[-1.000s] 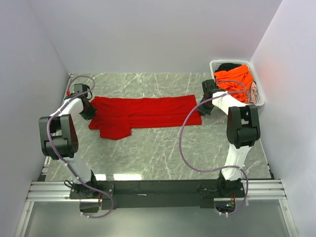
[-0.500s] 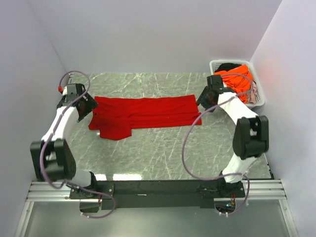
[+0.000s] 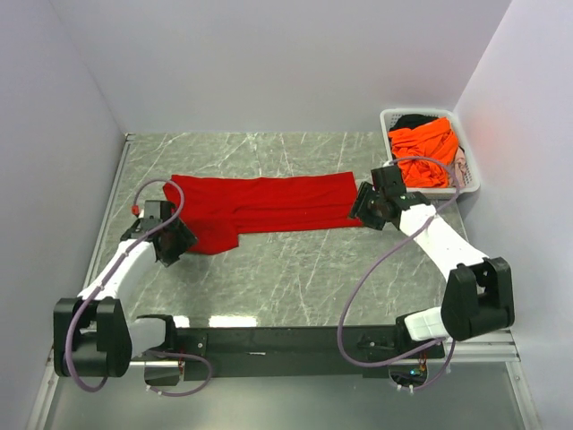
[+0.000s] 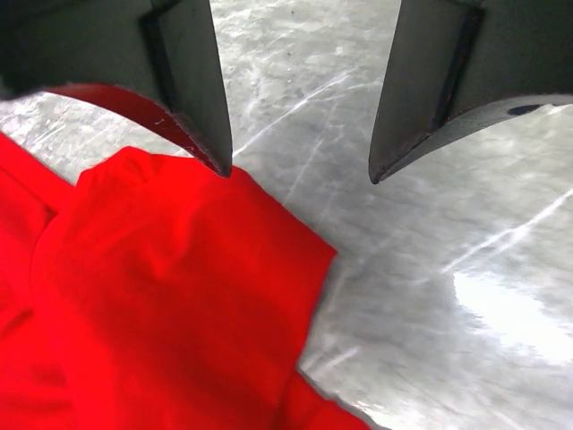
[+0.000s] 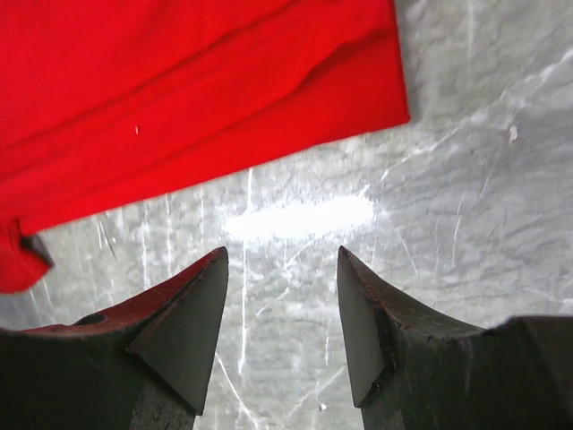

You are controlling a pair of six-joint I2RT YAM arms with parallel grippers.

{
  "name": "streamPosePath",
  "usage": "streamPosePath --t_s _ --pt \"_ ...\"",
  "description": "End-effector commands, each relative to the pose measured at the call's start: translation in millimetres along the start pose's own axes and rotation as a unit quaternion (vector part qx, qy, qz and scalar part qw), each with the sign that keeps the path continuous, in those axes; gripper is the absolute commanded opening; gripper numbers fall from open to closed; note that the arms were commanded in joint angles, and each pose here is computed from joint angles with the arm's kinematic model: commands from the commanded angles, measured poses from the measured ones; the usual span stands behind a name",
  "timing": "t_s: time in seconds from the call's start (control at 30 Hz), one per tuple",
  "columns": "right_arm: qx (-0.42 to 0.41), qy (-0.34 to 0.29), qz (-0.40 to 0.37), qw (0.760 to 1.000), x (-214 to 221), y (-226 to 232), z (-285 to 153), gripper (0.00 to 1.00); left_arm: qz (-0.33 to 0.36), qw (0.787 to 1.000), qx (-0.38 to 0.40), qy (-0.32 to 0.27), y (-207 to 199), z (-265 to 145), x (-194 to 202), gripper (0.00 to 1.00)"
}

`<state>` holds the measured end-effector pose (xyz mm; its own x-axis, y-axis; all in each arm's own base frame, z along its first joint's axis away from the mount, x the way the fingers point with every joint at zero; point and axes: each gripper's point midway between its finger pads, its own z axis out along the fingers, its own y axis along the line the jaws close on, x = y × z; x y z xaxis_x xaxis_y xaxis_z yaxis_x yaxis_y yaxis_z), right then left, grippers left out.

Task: Fold and stack the t-shirts
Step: Fold the tshirt

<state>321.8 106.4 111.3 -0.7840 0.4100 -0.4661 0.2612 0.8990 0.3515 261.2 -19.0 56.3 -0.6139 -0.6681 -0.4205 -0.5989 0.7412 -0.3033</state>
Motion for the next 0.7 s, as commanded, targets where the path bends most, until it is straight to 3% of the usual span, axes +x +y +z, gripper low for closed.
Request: streamPosePath --t_s 0.0,0.23,0.33,0.37,0.47,0.67 --pt "-0.038 -0.019 -0.013 0.999 -1 12 -7 0.59 -0.008 0.999 0.032 -0.011 -24 11 -4 0.67" --pt "-0.046 -0.003 -0.019 0.999 15 8 -3 0.58 0.006 1.0 0.01 -0.004 -31 38 0 0.57" --pt "-0.049 0.001 -0.022 0.999 18 7 -2 0.58 0.01 1.0 0.005 0.002 -34 44 2 0.35" --pt "-0.048 0.004 -0.021 0.999 20 6 -1 0.58 0.011 1.0 0.008 0.001 -38 43 -1 0.21" --pt "-0.045 0.003 -0.024 0.999 19 5 0 0.58 0.017 1.0 0.011 -0.021 -50 32 -19 0.02" --pt "-0.038 0.001 -0.031 0.999 12 7 2 0.57 0.04 0.997 0.015 -0.067 -92 12 -78 0.01"
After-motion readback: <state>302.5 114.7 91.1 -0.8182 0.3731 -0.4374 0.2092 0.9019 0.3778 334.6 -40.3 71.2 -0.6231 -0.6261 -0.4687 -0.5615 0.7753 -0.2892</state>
